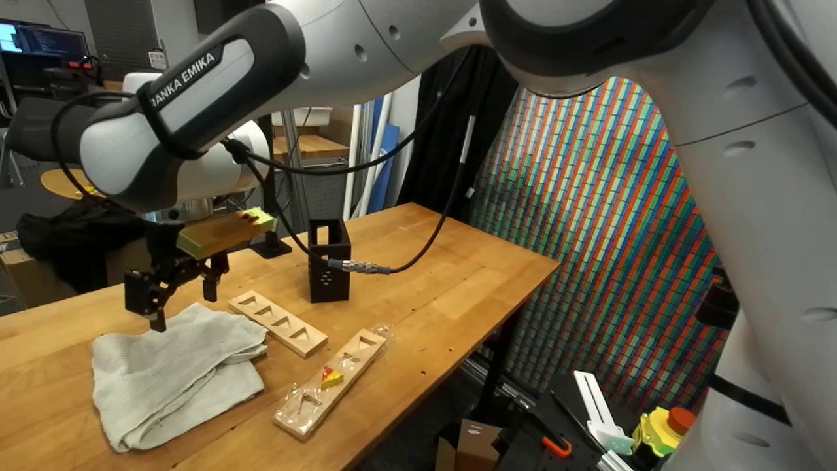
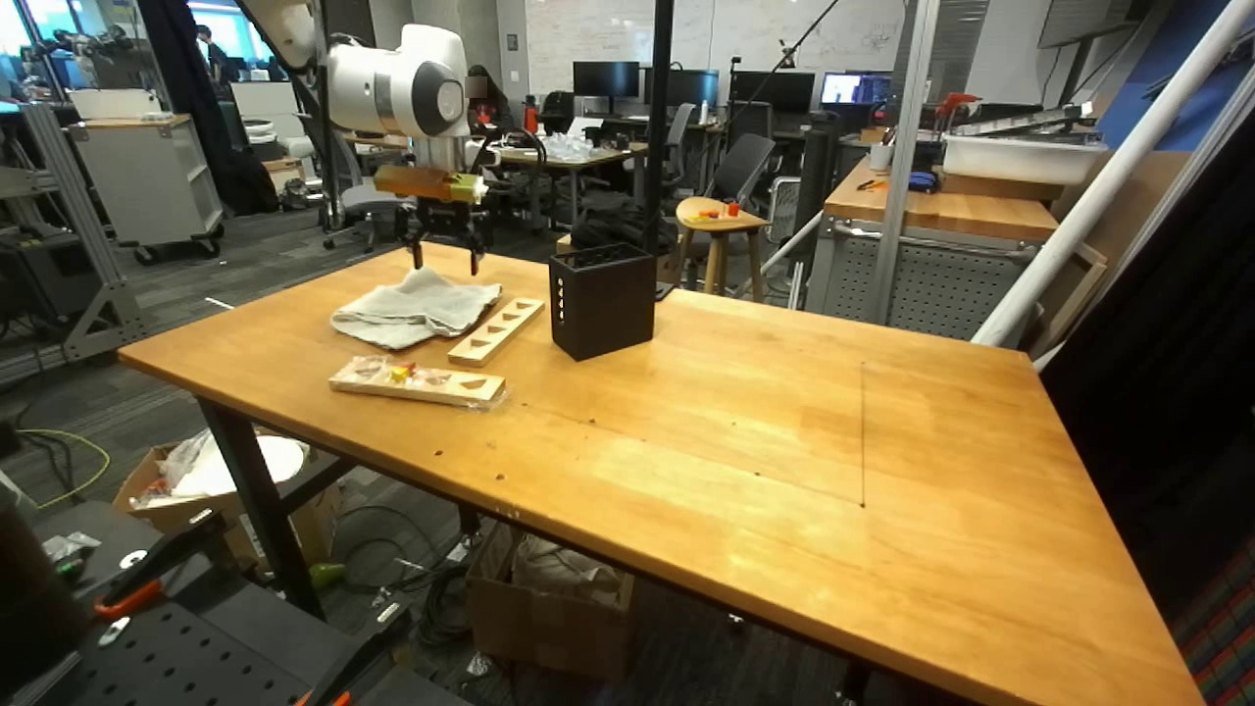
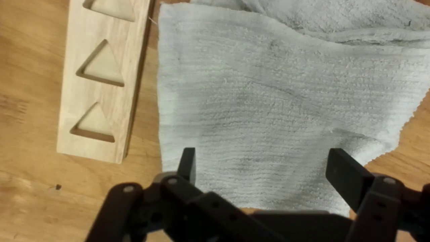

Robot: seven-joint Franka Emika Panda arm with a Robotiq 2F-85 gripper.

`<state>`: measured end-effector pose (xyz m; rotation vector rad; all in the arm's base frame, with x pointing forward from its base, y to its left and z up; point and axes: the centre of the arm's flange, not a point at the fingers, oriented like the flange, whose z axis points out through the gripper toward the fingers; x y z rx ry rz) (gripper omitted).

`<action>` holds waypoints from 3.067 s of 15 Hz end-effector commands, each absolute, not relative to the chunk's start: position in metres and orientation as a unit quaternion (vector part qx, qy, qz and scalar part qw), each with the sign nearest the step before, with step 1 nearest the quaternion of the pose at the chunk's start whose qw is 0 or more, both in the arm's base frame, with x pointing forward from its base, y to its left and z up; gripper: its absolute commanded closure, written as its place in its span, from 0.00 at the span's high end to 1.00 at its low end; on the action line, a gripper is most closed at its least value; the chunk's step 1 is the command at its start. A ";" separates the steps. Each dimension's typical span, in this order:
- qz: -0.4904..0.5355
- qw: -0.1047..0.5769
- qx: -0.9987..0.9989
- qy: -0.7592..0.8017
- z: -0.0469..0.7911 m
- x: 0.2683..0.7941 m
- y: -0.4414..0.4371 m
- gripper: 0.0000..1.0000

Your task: Stuff the towel into the box

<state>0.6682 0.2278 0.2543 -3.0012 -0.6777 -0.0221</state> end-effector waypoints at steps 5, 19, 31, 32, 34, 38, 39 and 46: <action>0.018 0.087 -0.969 -0.232 0.194 0.675 0.225 1.00; 0.026 0.086 -0.974 -0.209 0.192 0.655 0.211 0.20; 0.000 0.019 -0.983 -0.183 0.308 0.654 0.139 0.01; -0.005 0.013 -0.983 -0.182 0.322 0.653 0.130 0.03; -0.017 0.000 -0.984 -0.179 0.349 0.654 0.108 0.03; -0.026 -0.026 -0.985 -0.171 0.401 0.656 0.052 0.01; -0.029 -0.032 -0.985 -0.170 0.413 0.656 0.037 0.02; -0.044 -0.052 -0.980 -0.187 0.450 0.662 -0.045 0.02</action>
